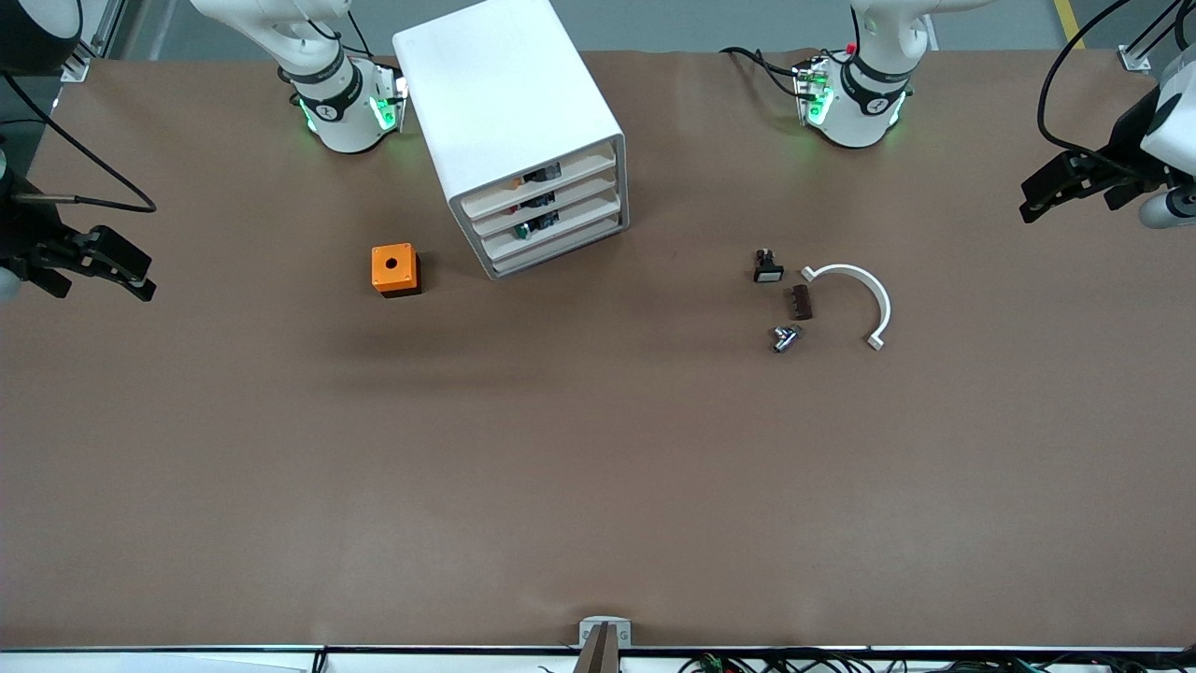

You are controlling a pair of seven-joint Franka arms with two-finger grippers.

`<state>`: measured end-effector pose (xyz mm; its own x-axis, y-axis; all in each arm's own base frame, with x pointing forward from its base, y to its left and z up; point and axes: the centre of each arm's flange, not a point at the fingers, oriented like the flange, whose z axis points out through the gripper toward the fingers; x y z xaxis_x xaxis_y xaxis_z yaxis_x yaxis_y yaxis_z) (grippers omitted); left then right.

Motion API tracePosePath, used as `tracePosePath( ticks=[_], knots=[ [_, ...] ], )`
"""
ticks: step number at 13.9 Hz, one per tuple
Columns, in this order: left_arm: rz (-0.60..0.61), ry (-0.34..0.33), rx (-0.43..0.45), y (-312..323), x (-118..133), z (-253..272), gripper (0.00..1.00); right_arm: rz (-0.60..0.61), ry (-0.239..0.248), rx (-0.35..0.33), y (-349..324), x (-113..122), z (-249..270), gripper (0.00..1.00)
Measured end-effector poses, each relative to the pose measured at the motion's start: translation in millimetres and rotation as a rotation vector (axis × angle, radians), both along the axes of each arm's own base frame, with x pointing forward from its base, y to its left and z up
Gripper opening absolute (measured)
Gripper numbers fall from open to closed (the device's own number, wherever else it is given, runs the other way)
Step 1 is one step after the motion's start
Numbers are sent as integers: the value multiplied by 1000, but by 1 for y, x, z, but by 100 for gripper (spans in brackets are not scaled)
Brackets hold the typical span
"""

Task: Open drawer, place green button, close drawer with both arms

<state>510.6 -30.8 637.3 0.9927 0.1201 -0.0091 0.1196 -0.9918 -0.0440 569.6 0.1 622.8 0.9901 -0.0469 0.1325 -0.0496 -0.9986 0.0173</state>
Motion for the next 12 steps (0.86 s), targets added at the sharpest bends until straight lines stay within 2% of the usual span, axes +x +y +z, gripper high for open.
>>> tracePosePath(
  ticks=[4,12],
  knots=[
    [-12,-15,-1,-2,0,6,100,-4,1,-1,-2,0,0,100],
    [-124,-3,1,-12,-1,7,100,-6,3,-1,-4,0,-2,100]
  ],
)
